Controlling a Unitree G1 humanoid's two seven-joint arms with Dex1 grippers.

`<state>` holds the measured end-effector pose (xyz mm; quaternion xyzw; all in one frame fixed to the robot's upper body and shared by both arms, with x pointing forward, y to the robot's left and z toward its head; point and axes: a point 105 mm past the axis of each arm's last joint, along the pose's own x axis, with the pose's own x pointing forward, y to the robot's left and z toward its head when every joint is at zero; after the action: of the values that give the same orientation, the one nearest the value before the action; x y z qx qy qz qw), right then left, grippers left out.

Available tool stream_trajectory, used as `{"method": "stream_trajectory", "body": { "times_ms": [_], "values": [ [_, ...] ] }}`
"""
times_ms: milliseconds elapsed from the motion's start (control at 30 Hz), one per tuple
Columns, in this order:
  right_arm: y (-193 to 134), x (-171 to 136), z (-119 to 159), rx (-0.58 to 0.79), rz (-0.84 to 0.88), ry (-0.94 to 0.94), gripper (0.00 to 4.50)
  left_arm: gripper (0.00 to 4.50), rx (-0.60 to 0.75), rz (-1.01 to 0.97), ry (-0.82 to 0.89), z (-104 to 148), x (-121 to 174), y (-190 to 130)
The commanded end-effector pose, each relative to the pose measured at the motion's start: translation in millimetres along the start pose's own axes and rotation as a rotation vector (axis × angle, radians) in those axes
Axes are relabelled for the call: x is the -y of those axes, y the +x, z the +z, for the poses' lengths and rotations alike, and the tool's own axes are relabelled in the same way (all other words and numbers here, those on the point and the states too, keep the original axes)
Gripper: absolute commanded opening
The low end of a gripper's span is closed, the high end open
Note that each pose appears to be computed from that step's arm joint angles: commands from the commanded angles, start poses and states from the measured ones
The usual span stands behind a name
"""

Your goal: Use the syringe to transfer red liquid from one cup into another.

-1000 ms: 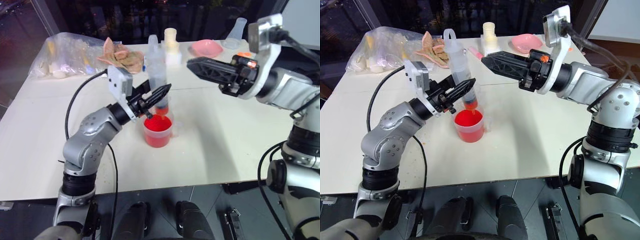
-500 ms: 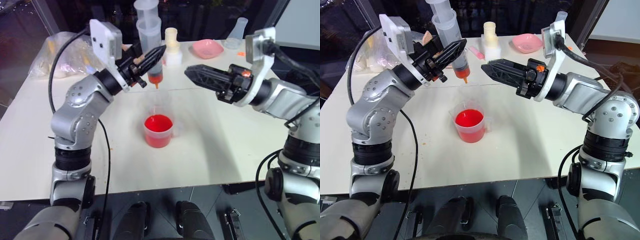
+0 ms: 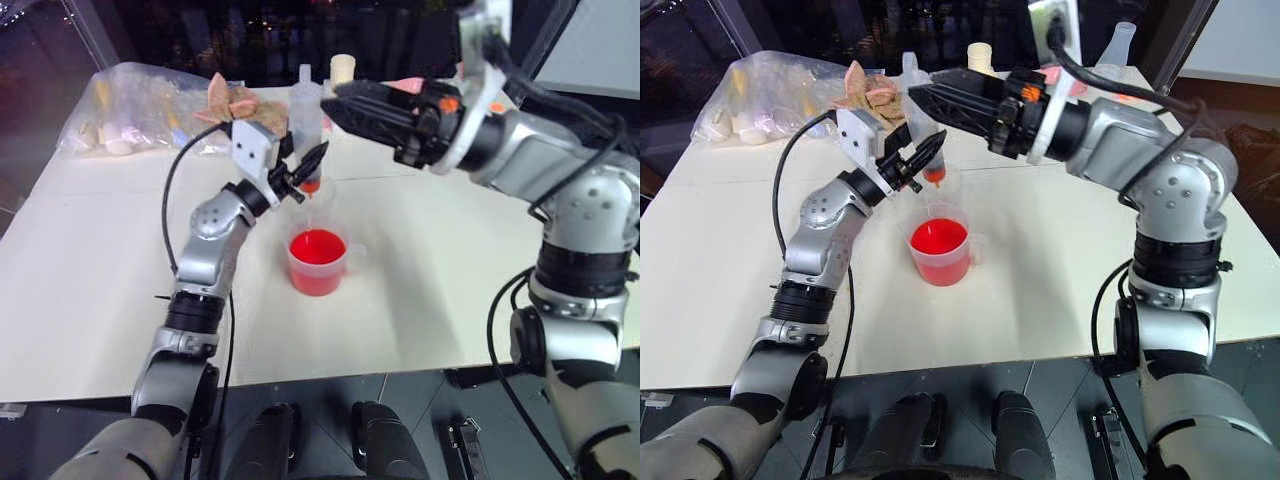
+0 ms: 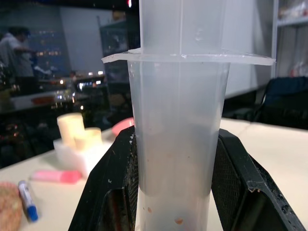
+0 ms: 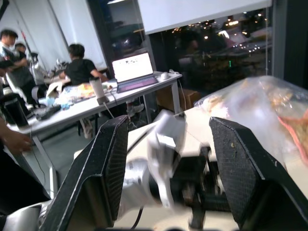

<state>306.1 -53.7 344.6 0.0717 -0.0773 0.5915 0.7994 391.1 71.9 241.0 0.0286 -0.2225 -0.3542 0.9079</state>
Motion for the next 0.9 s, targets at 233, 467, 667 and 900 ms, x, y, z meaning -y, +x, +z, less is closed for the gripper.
{"method": "stream_trajectory", "body": {
  "times_ms": [233, 467, 667, 900],
  "values": [
    [34, 32, -2, -0.038, -0.138, -0.153, 2.7, 1.5, 0.062, 0.002, 0.052, 10, -2, 4],
    [43, 43, -3, -0.042, -0.169, -0.167, 2.7, 1.5, 0.063, 0.005, 0.052, 10, -2, 3],
    [44, 40, -4, -0.051, -0.154, -0.157, 2.7, 1.5, 0.067, 0.008, 0.052, 12, -2, 4],
    [48, 39, -8, -0.061, -0.153, -0.147, 0.73, 1.5, 0.069, 0.006, 0.049, 12, -2, 5]
  ]
}}
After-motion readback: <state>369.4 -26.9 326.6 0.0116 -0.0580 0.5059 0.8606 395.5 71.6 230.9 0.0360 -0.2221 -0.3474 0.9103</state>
